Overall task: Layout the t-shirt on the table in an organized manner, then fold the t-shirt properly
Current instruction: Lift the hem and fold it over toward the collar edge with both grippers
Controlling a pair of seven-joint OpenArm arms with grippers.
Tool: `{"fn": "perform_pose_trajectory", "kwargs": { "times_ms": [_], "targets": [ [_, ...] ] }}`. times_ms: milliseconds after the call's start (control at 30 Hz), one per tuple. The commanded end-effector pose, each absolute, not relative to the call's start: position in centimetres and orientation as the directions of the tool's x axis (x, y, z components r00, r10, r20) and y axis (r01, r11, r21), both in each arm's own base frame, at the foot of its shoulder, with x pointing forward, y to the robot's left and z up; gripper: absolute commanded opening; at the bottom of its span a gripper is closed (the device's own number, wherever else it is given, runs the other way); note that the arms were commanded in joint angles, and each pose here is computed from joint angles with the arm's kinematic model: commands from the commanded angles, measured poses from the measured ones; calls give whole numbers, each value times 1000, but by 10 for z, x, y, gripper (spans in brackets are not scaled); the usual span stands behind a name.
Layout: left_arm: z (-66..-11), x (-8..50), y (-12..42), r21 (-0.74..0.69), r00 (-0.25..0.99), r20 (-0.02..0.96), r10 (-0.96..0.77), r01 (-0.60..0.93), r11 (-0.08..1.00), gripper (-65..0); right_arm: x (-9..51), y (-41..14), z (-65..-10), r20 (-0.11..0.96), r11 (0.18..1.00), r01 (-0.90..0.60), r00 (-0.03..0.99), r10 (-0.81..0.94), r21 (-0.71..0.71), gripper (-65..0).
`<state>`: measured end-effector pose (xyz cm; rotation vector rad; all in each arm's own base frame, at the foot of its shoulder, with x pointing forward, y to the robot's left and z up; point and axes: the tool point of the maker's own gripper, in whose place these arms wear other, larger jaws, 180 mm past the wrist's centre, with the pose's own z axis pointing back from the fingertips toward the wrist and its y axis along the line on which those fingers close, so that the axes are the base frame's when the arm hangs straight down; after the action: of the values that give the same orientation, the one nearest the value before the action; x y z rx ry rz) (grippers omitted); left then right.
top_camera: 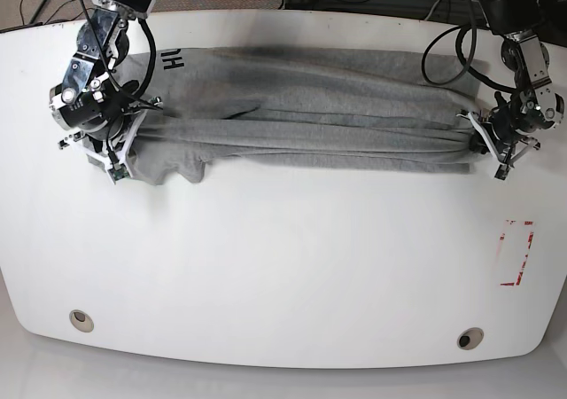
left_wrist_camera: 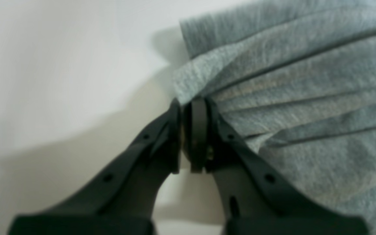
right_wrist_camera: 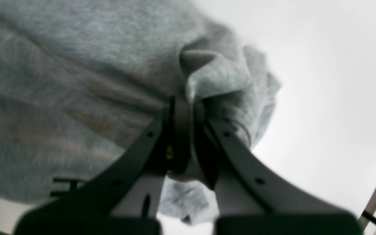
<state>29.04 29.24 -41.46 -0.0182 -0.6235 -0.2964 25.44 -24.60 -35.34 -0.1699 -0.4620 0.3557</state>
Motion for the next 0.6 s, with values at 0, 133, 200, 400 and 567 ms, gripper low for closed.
{"fn": "perform_pose_trajectory", "kwargs": {
  "times_ms": [0,133,200,400,567],
  "targets": [
    [-408,289,306,113,772,567,-288,273,955,-626,255,-249,-348,418,922,-293,826,378,-253,-648],
    [-408,284,309,124,776,556,-298,277,953,-622,247,-249,-353,398,922,-298,836,377,-249,-610],
    [-409,282,311,128,778,550,-302,279,952,-621,246,-249,-354,394,922,-298,838,377,-249,-542],
    [-404,282,312,141,771,554,-314,284,948,-615,241,-254,-354,387,922,-289,844,372,-256,-287],
    [-404,283,312,142,775,547,-315,285,948,-536,239,-271,-340,423,934,-220,846,326,-281,-174]
  ]
}}
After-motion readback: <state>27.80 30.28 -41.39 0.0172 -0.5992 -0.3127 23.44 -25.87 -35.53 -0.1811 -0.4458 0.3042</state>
